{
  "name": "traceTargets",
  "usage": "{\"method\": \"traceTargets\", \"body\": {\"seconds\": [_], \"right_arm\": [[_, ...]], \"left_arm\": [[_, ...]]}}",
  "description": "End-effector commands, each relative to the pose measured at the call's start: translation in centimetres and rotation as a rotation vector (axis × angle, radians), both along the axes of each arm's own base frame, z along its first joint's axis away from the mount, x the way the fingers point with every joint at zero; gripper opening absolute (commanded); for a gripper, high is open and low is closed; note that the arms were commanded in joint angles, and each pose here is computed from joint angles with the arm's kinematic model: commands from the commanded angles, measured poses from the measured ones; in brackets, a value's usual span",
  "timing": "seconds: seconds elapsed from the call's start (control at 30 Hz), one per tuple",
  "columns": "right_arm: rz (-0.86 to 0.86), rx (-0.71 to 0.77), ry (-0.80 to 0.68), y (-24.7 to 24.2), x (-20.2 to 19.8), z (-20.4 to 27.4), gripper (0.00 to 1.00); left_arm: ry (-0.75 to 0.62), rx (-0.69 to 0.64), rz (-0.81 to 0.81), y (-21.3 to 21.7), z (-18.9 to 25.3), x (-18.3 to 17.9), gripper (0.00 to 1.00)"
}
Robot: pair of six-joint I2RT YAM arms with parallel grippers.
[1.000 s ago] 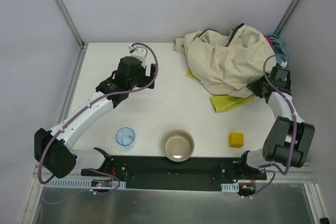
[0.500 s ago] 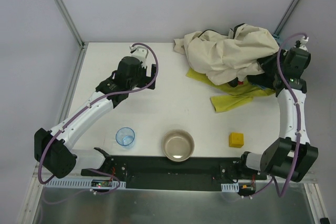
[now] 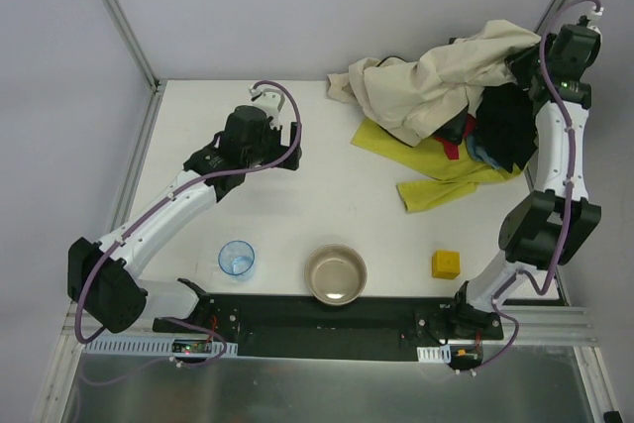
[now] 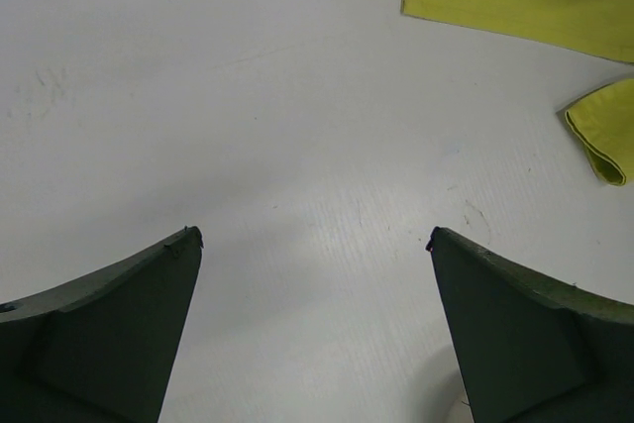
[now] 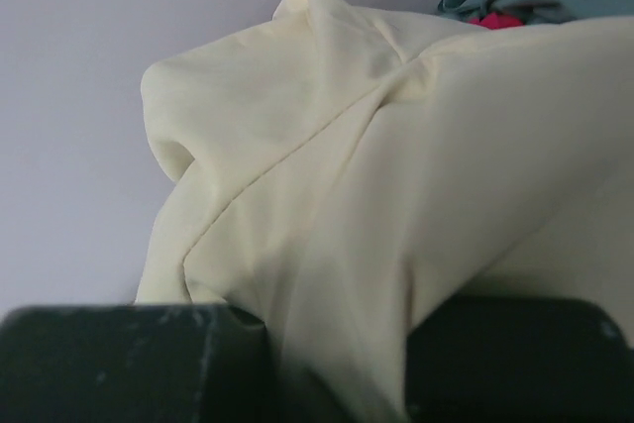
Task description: Pick out a specific cloth from the pile
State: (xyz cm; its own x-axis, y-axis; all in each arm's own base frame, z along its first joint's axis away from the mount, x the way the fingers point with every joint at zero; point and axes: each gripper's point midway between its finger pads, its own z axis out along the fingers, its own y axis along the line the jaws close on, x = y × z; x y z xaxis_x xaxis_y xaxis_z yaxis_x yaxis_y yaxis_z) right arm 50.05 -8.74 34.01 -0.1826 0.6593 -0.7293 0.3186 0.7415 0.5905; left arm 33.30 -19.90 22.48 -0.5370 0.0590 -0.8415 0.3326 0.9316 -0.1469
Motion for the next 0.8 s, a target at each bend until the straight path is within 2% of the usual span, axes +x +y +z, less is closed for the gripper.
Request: {"method": "traceTargets", "body": {"seconds": [0.0,0.13,0.23,0.37,0.5,0.63,0.77], "right_arm": [[-0.158,-0.077,-0.205,-3.5,3.2,7.2,0.01],[-0.164,-0.006,-0.090,-4.2,7.2,1.7,0.01],[-0.192,0.054,0.053,-4.7,9.0,-4.4,0.01],[-0.214,0.094,0.274,-4.9,9.5,-13.7,0.01],[-0.182,0.120,0.452,-4.3,8.6,-20.3,0.01],[-0.115,0.154,0.550,-2.9,7.9,-23.8,0.07],[-0.069,0.135,0.547,-2.2,7.2,-22.5,0.19]], "left_arm": [[0.005,-0.068,-0.038,-1.7,1.4,0.1,0.99],[0.035,-0.118,-0.061,-2.7,1.0,-0.1,0.99],[0.059,-0.182,-0.102,-4.0,1.1,-0.7,0.99],[0.065,-0.226,-0.124,-4.7,1.1,-1.3,0.99],[0.067,-0.238,-0.137,-4.9,1.1,-1.8,0.99],[0.056,-0.249,-0.138,-4.7,1.5,-2.1,0.99],[0.043,-0.260,-0.142,-4.5,2.0,-2.5,0.99]]}}
